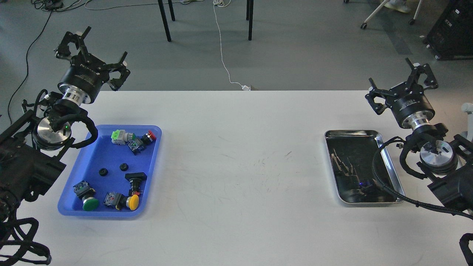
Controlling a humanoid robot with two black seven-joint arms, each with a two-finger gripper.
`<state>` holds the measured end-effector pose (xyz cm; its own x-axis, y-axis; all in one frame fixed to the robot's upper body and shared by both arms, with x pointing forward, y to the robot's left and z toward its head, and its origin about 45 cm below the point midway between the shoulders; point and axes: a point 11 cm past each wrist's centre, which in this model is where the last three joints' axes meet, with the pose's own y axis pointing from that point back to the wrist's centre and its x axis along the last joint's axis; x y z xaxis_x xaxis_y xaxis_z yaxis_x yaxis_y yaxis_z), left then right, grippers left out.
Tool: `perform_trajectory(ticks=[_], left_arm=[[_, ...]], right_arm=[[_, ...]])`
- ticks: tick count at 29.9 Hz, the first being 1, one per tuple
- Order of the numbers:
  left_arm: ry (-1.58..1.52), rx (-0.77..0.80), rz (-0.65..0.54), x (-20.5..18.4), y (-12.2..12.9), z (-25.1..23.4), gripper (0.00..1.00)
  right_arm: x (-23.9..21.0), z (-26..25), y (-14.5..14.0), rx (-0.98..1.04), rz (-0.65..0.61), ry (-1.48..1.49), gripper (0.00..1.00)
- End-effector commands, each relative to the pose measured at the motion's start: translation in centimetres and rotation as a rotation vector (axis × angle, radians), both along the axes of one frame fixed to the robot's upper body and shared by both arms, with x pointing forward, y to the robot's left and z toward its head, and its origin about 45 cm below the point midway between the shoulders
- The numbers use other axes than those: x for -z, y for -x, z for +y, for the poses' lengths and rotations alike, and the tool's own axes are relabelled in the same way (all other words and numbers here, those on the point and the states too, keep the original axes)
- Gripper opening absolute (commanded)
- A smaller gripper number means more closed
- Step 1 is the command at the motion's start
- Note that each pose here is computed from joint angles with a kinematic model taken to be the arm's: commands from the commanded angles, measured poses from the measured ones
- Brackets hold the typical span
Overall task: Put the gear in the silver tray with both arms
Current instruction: 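Move the left gripper toward the blue tray of parts, then lower the left gripper onto a small black gear in the blue tray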
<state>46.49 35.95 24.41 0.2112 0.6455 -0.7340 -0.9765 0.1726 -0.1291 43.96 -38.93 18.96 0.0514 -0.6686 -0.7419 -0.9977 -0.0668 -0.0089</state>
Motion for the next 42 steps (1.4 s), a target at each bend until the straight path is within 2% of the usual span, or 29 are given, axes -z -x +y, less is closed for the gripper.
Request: perform_trajectory(ticks=[1,10,13,16,20,27,31,36,42], left_arm=[[0.0,-0.001,0.0,0.1,0.0,0.0,0.99],[-0.007,-0.029,-0.003,0.3,0.4,1.0,0.99],[-0.036,-0.031,0.004,0.4,1.4,2.3,0.99],[-0.145,-0.005,-0.013,-1.6,2.9,4.9,0.99],[-0.38,0.066,-0.014,-3.7,5.0,6.8,0.98],[-0.761,0.132,-0.076,-7.0,6.9,8.6,0.98],[-0.999,0.199,-0.108,-7.4,7.5,8.4,0.98],[-1.27,0.323,-0.238,-8.2,8.5,6.5,0.97],[-1.536,0.485,-0.307,-7.8,9.8,4.5,0.97]], right_arm=[[0.1,0.0,0.1,0.0,0.003,0.001,0.99],[-0.3,-0.6,0.1,-0.005,0.001,0.024,0.99],[-0.6,-1.0,0.2,-0.004,-0.001,0.034,0.99],[-0.9,-1.6,0.5,-0.009,-0.003,0.054,0.99],[-1.6,-2.3,0.9,-0.028,-0.01,0.093,0.99],[-1.3,-2.5,1.5,-0.038,0.0,0.108,0.99],[-1.5,-2.0,1.4,-0.051,-0.007,0.104,0.99],[-1.7,-2.3,1.4,-0.048,-0.008,0.11,0.99],[-1.7,-2.4,1.4,-0.047,-0.009,0.111,0.99]])
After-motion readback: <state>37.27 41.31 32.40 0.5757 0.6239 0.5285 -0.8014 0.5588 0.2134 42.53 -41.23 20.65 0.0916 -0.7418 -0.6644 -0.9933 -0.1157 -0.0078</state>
